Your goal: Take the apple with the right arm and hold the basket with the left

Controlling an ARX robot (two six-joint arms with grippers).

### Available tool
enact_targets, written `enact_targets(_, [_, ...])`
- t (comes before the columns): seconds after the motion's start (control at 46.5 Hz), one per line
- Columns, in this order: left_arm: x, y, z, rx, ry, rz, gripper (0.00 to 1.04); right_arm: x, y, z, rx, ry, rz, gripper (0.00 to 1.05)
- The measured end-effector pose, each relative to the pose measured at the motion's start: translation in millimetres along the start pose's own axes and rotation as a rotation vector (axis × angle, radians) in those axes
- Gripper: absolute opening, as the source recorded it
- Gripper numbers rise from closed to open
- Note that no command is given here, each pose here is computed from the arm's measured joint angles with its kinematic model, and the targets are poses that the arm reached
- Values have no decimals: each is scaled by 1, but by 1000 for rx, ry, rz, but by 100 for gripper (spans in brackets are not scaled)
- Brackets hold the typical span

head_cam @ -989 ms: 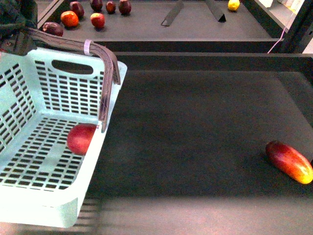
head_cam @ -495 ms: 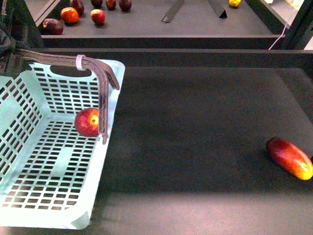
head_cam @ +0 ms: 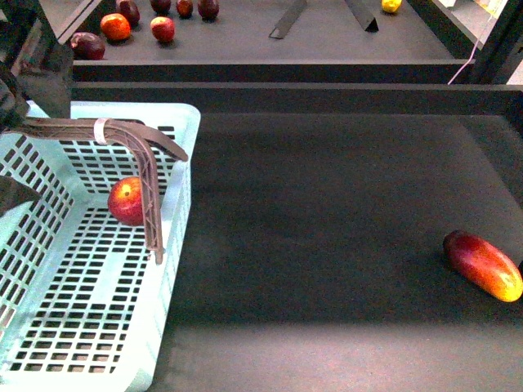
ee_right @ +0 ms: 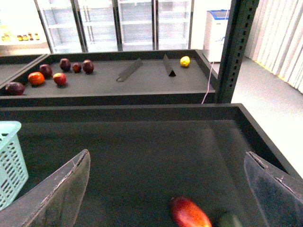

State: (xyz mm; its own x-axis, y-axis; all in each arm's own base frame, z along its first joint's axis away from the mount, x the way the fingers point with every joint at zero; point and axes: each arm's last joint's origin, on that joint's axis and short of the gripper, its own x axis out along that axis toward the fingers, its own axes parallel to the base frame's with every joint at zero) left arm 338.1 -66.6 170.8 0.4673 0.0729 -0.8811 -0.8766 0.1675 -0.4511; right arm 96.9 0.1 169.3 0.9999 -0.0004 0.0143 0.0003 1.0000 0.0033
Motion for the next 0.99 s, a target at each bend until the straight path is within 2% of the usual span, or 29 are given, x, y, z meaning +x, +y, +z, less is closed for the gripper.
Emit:
enact_targets(0.086, [-23,-2,4,-6,-15,-23,99,0,0,0,0,0,0,96])
enact_targets(0.237, [-60,2,14,-24,-41,-40,98,0,0,0,0,0,0,96])
enact_targets(0.495, [-104,1,22,128,-100,-185,98,0,0,0,0,0,0,96])
enact_targets(0.559, [-97,8,22,347,-118,-435,86,0,0,0,0,0,0,96])
enact_targets(0.602, [-91,20,23,508,-199,-556,79,0,0,0,0,0,0,96])
enact_targets(0.624, [-86,29,24,627,-271,-637,74,0,0,0,0,1,-1,96])
enact_targets(0.667, [-83,40,26,764,-396,-735,67,0,0,0,0,0,0,96])
enact_targets(0.688, [-84,47,28,850,-497,-795,61,0,0,0,0,0,0,96])
enact_targets(0.731, [-89,57,32,965,-640,-849,53,0,0,0,0,0,0,96])
enact_targets(0.817, [-96,74,37,1088,-787,-859,36,0,0,0,0,0,0,96])
enact_targets(0.925, [-88,106,38,1187,-808,-815,8,0,0,0,0,0,0,96])
enact_targets(0.989, [-87,117,39,1198,-813,-807,4,0,0,0,0,0,0,96])
